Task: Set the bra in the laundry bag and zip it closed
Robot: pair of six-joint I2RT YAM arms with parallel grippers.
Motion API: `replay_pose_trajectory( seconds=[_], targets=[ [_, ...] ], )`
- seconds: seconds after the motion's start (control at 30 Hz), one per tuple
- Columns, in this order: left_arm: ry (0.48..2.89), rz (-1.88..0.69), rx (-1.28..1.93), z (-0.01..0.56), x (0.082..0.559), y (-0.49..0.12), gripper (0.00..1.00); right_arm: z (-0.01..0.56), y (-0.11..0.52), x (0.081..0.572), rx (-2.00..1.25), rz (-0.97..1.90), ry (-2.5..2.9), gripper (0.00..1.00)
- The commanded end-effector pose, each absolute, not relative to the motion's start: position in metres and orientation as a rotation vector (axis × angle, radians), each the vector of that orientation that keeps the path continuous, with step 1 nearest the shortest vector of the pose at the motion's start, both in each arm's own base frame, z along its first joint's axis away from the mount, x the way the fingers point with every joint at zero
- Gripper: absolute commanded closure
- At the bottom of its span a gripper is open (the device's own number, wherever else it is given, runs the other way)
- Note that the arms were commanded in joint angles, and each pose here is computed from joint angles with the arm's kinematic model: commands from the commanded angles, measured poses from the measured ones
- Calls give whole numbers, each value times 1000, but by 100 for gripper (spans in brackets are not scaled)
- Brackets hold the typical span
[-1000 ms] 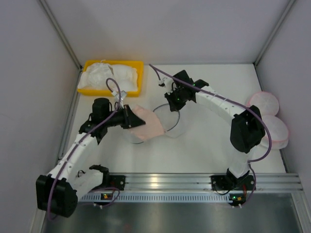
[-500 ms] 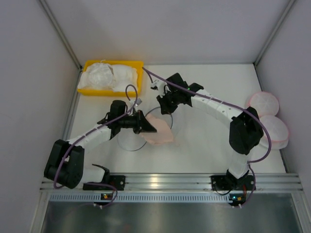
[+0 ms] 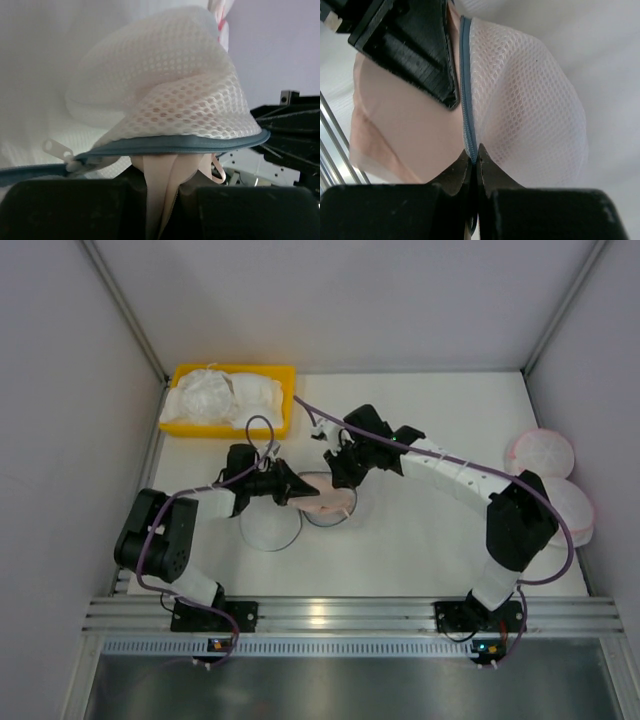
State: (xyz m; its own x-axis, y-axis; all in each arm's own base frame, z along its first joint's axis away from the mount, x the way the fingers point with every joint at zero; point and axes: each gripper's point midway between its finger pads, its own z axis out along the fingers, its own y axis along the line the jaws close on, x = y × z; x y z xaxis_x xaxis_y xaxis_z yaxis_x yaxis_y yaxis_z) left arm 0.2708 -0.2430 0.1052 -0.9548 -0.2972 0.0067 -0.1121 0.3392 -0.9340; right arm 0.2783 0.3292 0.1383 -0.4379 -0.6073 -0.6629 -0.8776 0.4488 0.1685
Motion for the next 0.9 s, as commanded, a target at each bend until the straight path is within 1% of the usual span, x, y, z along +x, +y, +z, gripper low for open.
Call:
replay_pose_trajectory(
  seconds=[0.0, 0.13, 0.17, 0.23, 0.3, 0.33, 0.4, 0.53, 0.6, 0.67, 0.7, 0.77, 0.8, 0.87],
  targets=[
    [2253, -1575, -404, 127, 314, -231, 100, 166, 340, 278, -1224, 716, 2079, 100],
    [2262, -1417, -608, 118, 326, -217, 100, 154, 351, 265, -1185, 841, 2169, 100],
    [2263, -1317, -649, 112, 334, -209, 100, 154, 356, 260, -1180, 904, 2178, 100],
    [2263, -1215, -655, 120, 340, -205, 100, 152, 364, 254, -1110, 998, 2243, 100],
    [2340, -1087, -694, 105, 335, -203, 100, 156, 375, 248, -1084, 1105, 2247, 100],
    [2339, -1078, -699, 110, 340, -206, 100, 158, 381, 247, -1037, 1155, 2274, 100],
    [2409, -1014, -761, 99, 333, -208, 100, 166, 392, 246, -1003, 1256, 2255, 100],
    [2465, -891, -707, 99, 334, -224, 100, 167, 404, 251, -852, 1412, 2308, 100],
    [2527, -815, -642, 87, 324, -232, 100, 171, 403, 262, -790, 1465, 2289, 100],
    [2563, -735, -616, 70, 320, -232, 99, 171, 398, 267, -694, 1532, 2319, 100],
    [2588, -702, -600, 59, 318, -233, 98, 174, 391, 277, -614, 1555, 2334, 100],
    [2602, -624, -542, 46, 319, -231, 98, 179, 383, 286, -569, 1600, 2298, 100],
    [2625, -582, -510, 37, 319, -234, 96, 180, 375, 297, -516, 1607, 2299, 100],
    [2633, -464, -433, 26, 319, -228, 86, 179, 364, 302, -490, 1599, 2299, 100]
  ],
)
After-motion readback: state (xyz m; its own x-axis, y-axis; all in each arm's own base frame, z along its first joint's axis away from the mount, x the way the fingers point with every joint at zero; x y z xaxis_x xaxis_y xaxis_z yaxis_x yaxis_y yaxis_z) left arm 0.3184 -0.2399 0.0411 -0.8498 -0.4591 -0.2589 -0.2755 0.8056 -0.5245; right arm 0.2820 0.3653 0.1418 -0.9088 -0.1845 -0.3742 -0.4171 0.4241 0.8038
